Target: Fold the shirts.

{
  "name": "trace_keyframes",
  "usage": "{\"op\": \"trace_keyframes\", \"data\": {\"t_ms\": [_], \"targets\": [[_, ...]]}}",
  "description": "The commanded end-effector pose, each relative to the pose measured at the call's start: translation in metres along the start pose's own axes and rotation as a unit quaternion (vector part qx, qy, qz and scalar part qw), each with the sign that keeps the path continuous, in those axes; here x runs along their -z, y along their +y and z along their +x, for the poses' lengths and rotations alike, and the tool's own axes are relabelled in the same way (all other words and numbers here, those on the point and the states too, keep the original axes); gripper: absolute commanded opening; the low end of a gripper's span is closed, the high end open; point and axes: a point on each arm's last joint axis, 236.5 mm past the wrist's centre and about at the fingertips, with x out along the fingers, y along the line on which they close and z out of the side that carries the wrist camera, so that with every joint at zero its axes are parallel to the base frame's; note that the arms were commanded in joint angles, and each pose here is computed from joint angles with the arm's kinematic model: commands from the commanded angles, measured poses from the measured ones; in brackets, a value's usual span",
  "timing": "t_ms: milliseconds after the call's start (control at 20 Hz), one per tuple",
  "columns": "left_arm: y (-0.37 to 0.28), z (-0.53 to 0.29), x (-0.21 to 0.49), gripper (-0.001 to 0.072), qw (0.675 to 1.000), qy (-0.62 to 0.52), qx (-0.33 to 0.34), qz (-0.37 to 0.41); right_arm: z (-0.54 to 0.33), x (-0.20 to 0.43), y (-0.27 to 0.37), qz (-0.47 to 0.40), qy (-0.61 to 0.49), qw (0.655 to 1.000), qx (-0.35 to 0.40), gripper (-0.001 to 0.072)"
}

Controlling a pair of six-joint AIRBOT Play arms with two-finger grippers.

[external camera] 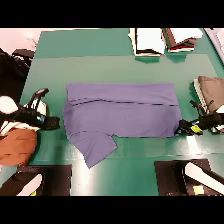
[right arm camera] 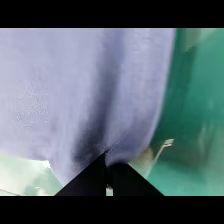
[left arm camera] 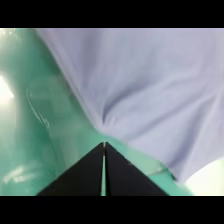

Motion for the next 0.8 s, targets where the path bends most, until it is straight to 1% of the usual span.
{"op": "trace_keyframes", "data": {"t_ms": [0, 50, 150, 300, 450, 500, 550, 750], "targets": [[-0.001, 0.023, 0.046, 0.048, 0.998, 0.033, 0.018, -0.058, -0.013, -0.014, 0.017, -0.039, -0.011, 0.999, 0.004, 0.002], [-0.006, 0.033, 0.058, 0.0518, 0.995, 0.052, 0.034, -0.076, -0.017, -0.02, 0.023, -0.053, -0.016, 0.998, 0.007, 0.002], [-0.018, 0.05, 0.071, 0.0518, 0.99, 0.064, 0.074, -0.106, -0.023, -0.028, 0.031, -0.069, -0.025, 0.997, 0.012, 0.002], [-0.03, 0.068, 0.073, 0.0518, 0.981, 0.051, 0.114, -0.145, -0.024, -0.031, 0.038, -0.083, -0.028, 0.996, 0.015, 0.002], [-0.042, 0.074, 0.067, 0.0517, 0.975, 0.03, 0.152, -0.157, -0.024, -0.031, 0.038, -0.083, -0.027, 0.996, 0.014, 0.002], [-0.044, 0.076, 0.065, 0.0493, 0.973, 0.025, 0.158, -0.164, -0.024, -0.031, 0.038, -0.083, -0.027, 0.996, 0.014, 0.002], [-0.046, 0.077, 0.062, 0.042, 0.973, 0.017, 0.165, -0.159, -0.024, -0.031, 0.038, -0.083, -0.027, 0.996, 0.014, 0.002], [-0.052, 0.08, 0.054, 0.0418, 0.965, -0.006, 0.189, -0.18, -0.024, -0.031, 0.038, -0.075, -0.027, 0.997, 0.014, 0.002]]}}
